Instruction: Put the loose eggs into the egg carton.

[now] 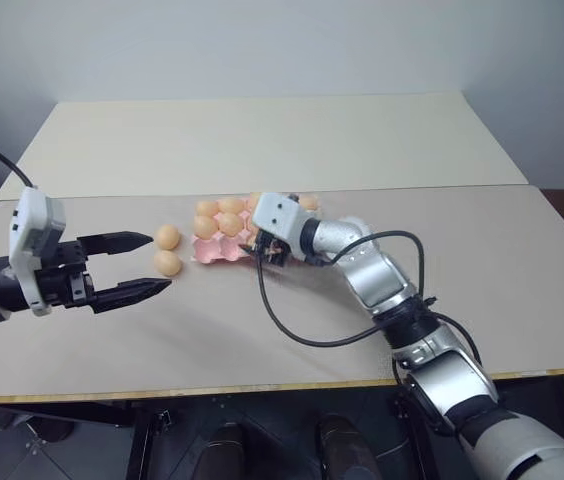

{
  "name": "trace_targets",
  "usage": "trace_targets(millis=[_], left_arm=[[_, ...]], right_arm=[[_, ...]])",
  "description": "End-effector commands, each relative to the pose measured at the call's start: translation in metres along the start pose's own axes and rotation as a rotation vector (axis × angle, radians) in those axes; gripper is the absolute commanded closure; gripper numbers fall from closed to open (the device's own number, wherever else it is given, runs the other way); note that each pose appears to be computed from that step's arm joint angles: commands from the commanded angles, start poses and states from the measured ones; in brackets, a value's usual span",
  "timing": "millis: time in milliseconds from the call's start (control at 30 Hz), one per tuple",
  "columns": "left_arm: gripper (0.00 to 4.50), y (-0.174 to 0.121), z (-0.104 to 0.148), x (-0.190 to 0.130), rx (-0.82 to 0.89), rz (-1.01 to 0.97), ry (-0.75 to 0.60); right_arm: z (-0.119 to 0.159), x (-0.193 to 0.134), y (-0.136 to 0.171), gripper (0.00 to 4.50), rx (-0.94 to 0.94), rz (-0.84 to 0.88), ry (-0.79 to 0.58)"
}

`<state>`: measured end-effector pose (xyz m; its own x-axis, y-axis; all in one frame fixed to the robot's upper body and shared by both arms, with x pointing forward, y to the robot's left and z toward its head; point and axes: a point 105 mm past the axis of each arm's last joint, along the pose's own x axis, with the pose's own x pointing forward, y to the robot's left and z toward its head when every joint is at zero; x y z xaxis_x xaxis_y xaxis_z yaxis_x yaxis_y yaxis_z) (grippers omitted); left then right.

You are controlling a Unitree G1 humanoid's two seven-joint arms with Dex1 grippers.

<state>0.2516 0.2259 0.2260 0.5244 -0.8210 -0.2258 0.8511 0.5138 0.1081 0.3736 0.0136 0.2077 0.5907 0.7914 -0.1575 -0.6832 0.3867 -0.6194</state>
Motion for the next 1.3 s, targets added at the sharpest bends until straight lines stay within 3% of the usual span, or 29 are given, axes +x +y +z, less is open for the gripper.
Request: trace_targets(millis=[33, 300, 533, 800, 1000, 1300], left_arm=[[0.0, 0.002, 0.01, -0.006, 0.033, 0.023, -0.03], [0.0, 0.018, 0.001, -0.03, -0.021, 0.127, -0.022], [0.0, 0.015, -0.026, -0.051, -0.097, 0.179, 0.04], [0.0, 0.013, -0.039, -0.054, -0.157, 0.253, 0.028], [0.0, 0.031, -0.063, -0.049, -0.165, 0.457, 0.069], [0.0, 0.059, -0.073, 0.021, -0.265, 0.602, 0.003]], right_arm=[[0.04, -0.039, -0.031, 0.02, 0.057, -0.059, -0.144], [0.003, -0.136, -0.043, 0.02, 0.158, -0.047, -0.079], [-0.033, -0.188, -0.009, 0.02, 0.257, 0.035, 0.0], [-0.033, -0.189, -0.004, 0.02, 0.29, 0.039, 0.0], [-0.034, -0.187, -0.006, 0.02, 0.282, 0.035, 0.005], [-0.029, -0.179, -0.011, 0.02, 0.259, -0.008, -0.023]])
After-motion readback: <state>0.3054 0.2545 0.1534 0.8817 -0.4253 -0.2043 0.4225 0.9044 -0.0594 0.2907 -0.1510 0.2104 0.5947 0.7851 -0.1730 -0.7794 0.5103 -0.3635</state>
